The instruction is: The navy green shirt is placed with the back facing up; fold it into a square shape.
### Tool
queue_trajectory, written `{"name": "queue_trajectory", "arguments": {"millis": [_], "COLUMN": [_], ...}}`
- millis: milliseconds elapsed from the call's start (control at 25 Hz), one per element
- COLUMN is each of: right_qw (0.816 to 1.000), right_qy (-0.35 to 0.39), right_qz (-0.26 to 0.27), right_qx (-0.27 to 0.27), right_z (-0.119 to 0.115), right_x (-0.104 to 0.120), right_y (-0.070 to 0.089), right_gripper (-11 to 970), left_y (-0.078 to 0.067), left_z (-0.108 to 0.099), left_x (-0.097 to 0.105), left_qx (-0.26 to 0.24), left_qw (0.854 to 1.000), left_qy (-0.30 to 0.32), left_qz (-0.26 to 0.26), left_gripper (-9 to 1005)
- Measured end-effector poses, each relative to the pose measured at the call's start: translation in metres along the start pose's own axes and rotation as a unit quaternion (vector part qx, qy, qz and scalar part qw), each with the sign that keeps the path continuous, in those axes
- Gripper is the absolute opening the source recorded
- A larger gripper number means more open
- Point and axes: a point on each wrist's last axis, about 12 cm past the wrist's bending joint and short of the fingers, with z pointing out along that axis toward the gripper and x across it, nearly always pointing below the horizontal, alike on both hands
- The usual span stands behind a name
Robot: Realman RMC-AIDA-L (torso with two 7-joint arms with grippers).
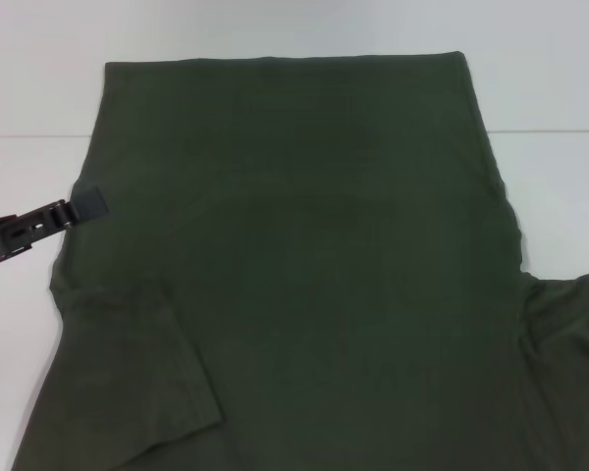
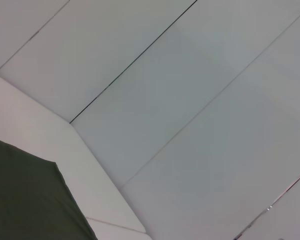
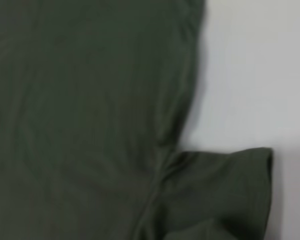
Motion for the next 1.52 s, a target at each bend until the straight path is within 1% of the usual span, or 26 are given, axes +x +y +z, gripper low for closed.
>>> {"name": "queue_trajectory", "arguments": {"millis": [160,320,480,520,560,600,720,840,1000,1240,1360,1520], "right_qw": [0.999,0.999,0.996,0.995,0.993,0.993,0.990,0.987,0.987,0.985,0.985,0.987], "right_qy": [0.010,0.012,0.010,0.012,0.019,0.019,0.029,0.046,0.056,0.053,0.042,0.043], "right_qz": [-0.010,-0.020,-0.033,-0.039,-0.051,-0.051,-0.062,-0.066,-0.074,-0.078,-0.064,-0.053], "right_qx": [-0.030,-0.048,-0.079,-0.088,-0.103,-0.103,-0.123,-0.136,-0.133,-0.146,-0.152,-0.148], "right_z": [-0.009,-0.008,0.000,0.002,0.006,0.006,0.015,0.032,0.048,0.057,0.064,0.071], "right_x": [0.002,-0.004,-0.017,-0.020,-0.026,-0.026,-0.035,-0.039,-0.043,-0.046,-0.047,-0.045], "right_y": [0.008,0.017,0.035,0.041,0.052,0.052,0.068,0.081,0.091,0.103,0.105,0.103], "right_gripper": [41,43,45,46,46,47,48,50,52,56,57,59], "left_y": [0.000,0.001,0.001,0.001,0.001,0.001,0.001,0.002,0.003,0.003,0.003,0.003], "left_z": [-0.001,-0.001,-0.002,-0.002,-0.002,-0.002,-0.002,-0.004,-0.008,-0.011,-0.010,-0.010], "left_x": [-0.001,-0.001,-0.001,-0.001,-0.001,-0.001,-0.002,-0.001,0.000,0.001,0.001,0.002], "left_qx": [-0.002,-0.003,-0.004,-0.004,-0.005,-0.005,-0.007,-0.008,-0.014,-0.018,-0.018,-0.017], "left_qw": [1.000,1.000,1.000,1.000,1.000,1.000,1.000,1.000,1.000,0.999,0.999,0.999], "left_qy": [-0.003,-0.004,-0.005,-0.005,-0.005,-0.005,-0.009,-0.017,-0.025,-0.032,-0.032,-0.033], "left_qz": [0.000,0.001,0.001,0.001,0.001,0.001,0.000,-0.002,-0.004,-0.004,-0.005,-0.005], "left_gripper": [736,736,736,735,735,735,735,735,735,735,733,730]}}
